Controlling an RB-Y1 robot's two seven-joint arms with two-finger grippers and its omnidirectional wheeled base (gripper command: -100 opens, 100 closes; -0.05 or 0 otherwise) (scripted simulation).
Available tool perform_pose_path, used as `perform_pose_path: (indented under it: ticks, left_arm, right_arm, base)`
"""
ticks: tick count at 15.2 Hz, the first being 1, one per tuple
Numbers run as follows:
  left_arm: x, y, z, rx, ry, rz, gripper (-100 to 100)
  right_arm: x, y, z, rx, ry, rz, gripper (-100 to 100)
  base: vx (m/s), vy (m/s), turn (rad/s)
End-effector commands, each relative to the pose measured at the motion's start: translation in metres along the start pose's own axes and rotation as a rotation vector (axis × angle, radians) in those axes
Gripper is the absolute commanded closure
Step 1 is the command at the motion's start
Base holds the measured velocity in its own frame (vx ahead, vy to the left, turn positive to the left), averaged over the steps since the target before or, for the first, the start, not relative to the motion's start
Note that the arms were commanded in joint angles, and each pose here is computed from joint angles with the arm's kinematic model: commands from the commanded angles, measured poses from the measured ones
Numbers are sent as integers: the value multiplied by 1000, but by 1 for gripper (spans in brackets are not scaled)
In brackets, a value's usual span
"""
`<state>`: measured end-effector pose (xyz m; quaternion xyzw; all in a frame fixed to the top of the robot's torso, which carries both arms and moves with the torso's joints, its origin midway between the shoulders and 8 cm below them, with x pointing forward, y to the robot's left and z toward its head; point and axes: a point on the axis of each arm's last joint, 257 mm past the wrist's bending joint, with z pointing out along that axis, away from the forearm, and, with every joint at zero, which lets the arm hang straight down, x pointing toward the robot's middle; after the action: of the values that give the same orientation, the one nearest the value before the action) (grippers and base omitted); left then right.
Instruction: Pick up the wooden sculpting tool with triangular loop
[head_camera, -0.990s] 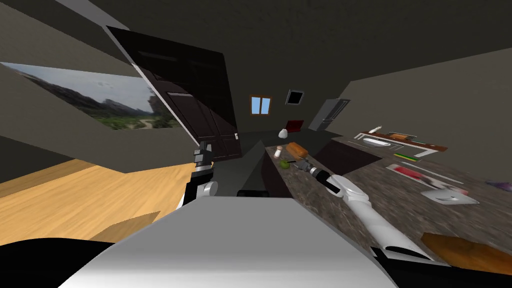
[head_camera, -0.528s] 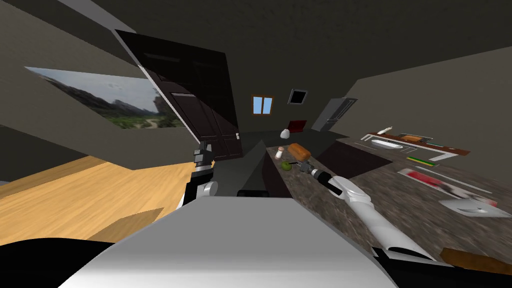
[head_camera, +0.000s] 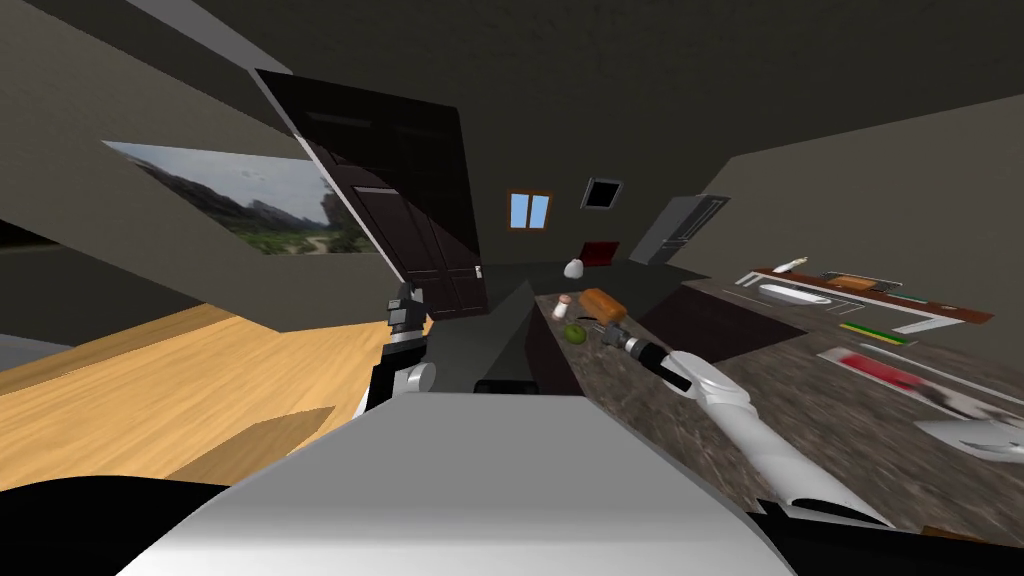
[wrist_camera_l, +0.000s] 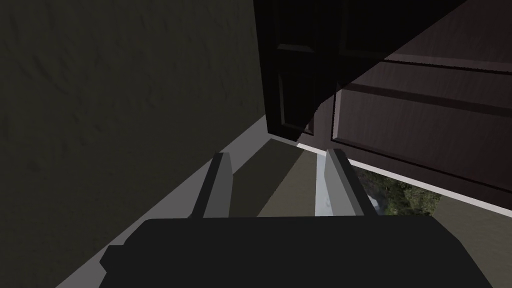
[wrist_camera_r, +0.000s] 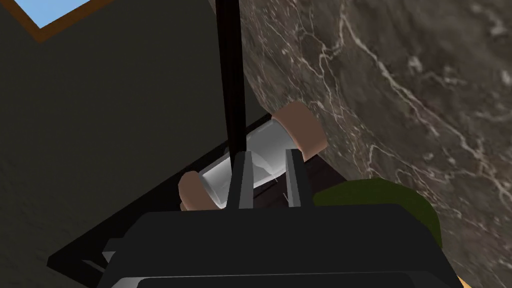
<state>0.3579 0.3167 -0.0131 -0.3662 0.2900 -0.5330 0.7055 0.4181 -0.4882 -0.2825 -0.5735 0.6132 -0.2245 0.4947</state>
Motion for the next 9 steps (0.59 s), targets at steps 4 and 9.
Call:
perform_pose_path:
  ticks: [4,9]
  left_arm:
    - [0,0,0,0,0,0,0]
    - [0,0,0,0,0,0,0]
  right_arm:
    - [-9,2,-9,-59,-47,3,-100]
    - [-10,3,-11,-69,-54,4,100]
  base:
    - [3,-28,103]
    - [0,-14,45]
